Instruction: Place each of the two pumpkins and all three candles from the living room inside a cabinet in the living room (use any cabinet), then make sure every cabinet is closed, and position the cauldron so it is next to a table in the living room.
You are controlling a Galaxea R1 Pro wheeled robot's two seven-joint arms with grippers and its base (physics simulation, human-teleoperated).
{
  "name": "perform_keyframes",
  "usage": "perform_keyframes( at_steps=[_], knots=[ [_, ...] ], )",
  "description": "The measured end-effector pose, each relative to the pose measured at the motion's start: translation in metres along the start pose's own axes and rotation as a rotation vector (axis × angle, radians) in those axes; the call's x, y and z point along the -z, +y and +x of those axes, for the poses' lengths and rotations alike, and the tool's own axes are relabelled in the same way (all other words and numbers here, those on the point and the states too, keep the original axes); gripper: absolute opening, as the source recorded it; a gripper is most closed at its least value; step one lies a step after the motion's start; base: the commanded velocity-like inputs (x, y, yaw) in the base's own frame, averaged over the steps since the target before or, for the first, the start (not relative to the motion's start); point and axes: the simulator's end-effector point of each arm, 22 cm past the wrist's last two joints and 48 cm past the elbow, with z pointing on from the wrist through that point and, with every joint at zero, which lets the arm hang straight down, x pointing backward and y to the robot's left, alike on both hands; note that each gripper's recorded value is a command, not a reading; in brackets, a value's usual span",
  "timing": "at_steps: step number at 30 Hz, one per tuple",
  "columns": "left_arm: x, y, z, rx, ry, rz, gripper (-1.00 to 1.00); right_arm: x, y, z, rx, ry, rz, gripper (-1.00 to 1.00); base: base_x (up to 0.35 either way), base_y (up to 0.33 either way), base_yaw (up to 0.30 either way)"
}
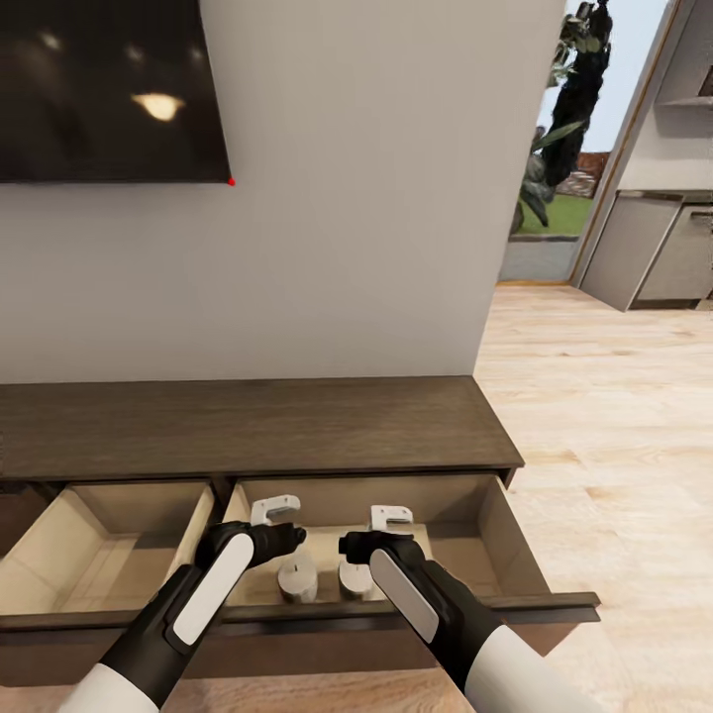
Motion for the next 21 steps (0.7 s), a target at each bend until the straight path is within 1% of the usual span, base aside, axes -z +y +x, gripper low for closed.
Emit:
perform_keyframes(
  at_steps=[3, 9, 16, 19, 21],
  knots=[
    [0.005, -0.001, -0.005, 0.000, -0.012, 0.002, 1.00, 0.005, 0.001, -0.005, 0.002, -0.013, -0.001, 1.00, -0.004, 0.000, 0.000],
    [0.015, -0.004, -0.013, -0.002, -0.034, 0.009, 1.00, 0.015, 0.003, -0.016, 0.007, -0.038, -0.002, 1.00, -0.160, 0.039, 0.000],
    [0.028, -0.006, -0.024, 0.000, -0.061, 0.015, 1.00, 0.028, 0.008, -0.029, 0.012, -0.071, -0.009, 1.00, -0.068, 0.017, 0.000],
    [0.034, -0.005, -0.030, 0.009, -0.076, 0.017, 1.00, 0.033, 0.009, -0.034, 0.014, -0.084, -0.010, 1.00, -0.220, 0.079, 0.000],
    [0.038, -0.003, -0.035, 0.020, -0.087, 0.017, 1.00, 0.037, 0.011, -0.038, 0.012, -0.099, -0.015, 1.00, -0.092, 0.029, 0.000]
  ],
)
